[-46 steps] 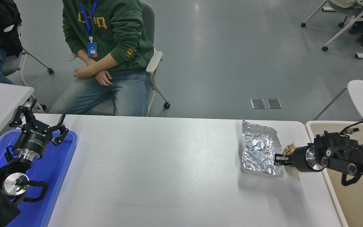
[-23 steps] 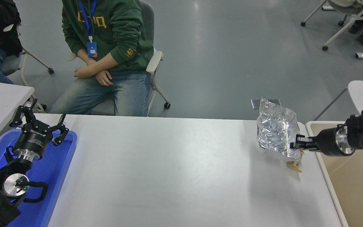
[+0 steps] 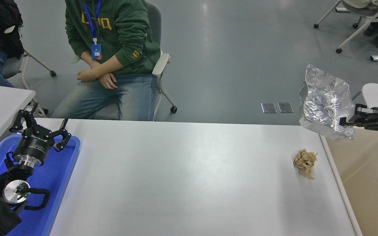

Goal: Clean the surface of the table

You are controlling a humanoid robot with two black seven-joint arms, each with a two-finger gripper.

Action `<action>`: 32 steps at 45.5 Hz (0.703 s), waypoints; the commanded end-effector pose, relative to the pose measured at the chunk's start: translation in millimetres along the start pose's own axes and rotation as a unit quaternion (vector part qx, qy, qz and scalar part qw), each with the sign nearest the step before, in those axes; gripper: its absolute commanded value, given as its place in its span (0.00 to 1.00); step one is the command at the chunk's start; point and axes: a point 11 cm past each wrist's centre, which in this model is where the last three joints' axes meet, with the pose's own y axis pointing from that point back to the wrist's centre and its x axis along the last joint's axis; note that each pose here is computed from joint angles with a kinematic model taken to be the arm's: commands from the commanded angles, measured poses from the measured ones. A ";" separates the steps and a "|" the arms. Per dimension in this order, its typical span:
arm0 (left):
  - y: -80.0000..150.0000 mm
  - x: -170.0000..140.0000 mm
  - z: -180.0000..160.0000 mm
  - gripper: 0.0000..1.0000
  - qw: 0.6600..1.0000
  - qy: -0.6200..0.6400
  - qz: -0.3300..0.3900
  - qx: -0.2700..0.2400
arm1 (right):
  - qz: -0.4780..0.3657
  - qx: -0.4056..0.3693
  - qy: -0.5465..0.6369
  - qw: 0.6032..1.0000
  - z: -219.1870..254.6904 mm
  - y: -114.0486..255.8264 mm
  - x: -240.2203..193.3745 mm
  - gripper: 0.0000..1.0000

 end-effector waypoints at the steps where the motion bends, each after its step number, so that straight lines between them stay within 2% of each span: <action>1: 0.4 0.3 -0.2 1.00 1.000 0.000 0.000 0.000 | 0.005 0.002 0.001 1.000 -1.5 20.0 9.3 0.00; 21: -0.2 -0.1 0.1 1.00 1.000 0.000 0.000 0.000 | 0.005 -0.016 0.000 1.000 10.1 17.8 9.1 0.00; 32: -0.2 -0.3 0.1 1.00 1.000 0.000 -0.001 0.000 | 0.049 -0.113 -0.044 0.991 83.6 27.5 24.7 0.00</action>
